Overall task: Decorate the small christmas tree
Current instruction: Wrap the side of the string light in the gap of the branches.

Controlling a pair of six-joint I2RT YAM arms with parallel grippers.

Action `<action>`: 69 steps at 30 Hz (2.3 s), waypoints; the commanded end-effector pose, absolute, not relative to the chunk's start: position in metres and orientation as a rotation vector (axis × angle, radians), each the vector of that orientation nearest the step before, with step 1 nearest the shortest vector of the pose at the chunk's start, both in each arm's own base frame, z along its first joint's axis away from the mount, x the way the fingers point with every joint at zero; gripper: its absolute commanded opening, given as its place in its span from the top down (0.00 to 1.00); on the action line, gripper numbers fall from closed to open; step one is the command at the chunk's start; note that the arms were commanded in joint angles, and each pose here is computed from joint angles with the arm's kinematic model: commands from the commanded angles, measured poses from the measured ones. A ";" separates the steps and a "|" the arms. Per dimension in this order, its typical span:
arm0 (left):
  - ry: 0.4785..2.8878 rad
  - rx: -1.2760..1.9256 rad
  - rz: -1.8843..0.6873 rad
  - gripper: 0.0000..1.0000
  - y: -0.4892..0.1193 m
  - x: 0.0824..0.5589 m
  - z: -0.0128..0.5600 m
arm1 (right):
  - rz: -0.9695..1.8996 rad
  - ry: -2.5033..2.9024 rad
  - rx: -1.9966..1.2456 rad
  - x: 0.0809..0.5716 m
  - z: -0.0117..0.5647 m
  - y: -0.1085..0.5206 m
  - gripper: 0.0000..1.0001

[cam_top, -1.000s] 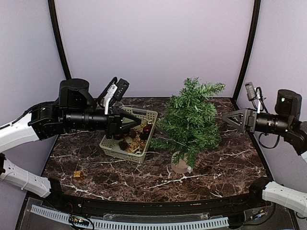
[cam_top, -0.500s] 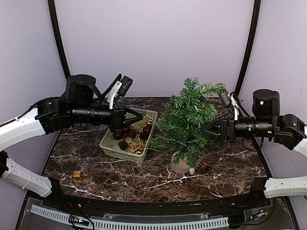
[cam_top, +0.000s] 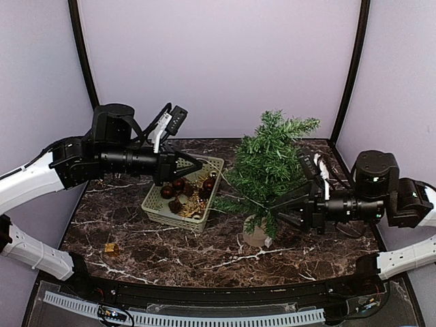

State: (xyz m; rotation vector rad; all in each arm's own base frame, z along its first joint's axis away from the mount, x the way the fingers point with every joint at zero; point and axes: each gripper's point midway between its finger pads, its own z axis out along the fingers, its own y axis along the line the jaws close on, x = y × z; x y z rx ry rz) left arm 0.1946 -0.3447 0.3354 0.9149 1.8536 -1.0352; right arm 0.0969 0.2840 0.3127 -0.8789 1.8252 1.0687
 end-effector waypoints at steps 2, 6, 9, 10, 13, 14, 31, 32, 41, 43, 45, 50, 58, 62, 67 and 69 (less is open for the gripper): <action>1.816 0.923 -1.064 1.00 -0.343 0.191 0.351 | 0.883 1.853 -0.802 0.113 0.305 0.293 0.58; 1.812 0.928 -1.071 1.00 -0.343 0.190 0.351 | 0.800 1.887 -0.811 0.117 0.296 0.298 0.61; 1.810 0.931 -1.074 1.00 -0.344 0.190 0.351 | 0.749 1.908 -0.818 0.119 0.291 0.298 0.63; 1.809 0.934 -1.076 1.00 -0.344 0.189 0.352 | 0.740 1.909 -0.817 0.119 0.291 0.298 0.64; 1.804 0.935 -1.078 1.00 -0.343 0.189 0.353 | 0.711 1.915 -0.813 0.122 0.289 0.296 0.66; 1.805 0.936 -1.078 1.00 -0.343 0.189 0.352 | 0.705 1.918 -0.817 0.122 0.289 0.296 0.67; 1.807 0.943 -1.067 1.00 -0.342 0.190 0.348 | 0.758 1.925 -0.888 0.108 0.297 0.311 1.00; 1.802 0.942 -1.065 0.95 -0.340 0.189 0.349 | 0.775 1.918 -0.885 0.107 0.304 0.310 1.00; 1.706 0.974 -1.021 0.44 -0.323 0.179 0.376 | 0.849 1.863 -0.891 0.100 0.364 0.308 1.00; 1.683 0.980 -0.991 0.30 -0.317 0.178 0.386 | 0.855 1.845 -0.897 0.100 0.379 0.309 1.00; 1.674 0.996 -0.961 0.21 -0.313 0.177 0.392 | 0.856 1.824 -0.906 0.099 0.394 0.312 1.00; 1.601 1.023 -0.938 0.08 -0.311 0.175 0.416 | 0.870 1.763 -0.945 0.097 0.427 0.323 1.00; 1.499 1.168 -1.115 0.02 -0.339 0.156 0.426 | 0.915 1.627 -0.962 0.098 0.474 0.354 1.00; 1.489 1.226 -1.187 0.02 -0.352 0.151 0.417 | 0.908 1.566 -0.963 0.101 0.490 0.370 1.00; 1.439 1.289 -1.300 0.01 -0.357 0.135 0.415 | 0.836 1.549 -0.893 0.117 0.499 0.376 1.00; 1.435 1.285 -1.315 0.01 -0.357 0.134 0.413 | 0.828 1.542 -0.878 0.120 0.501 0.378 1.00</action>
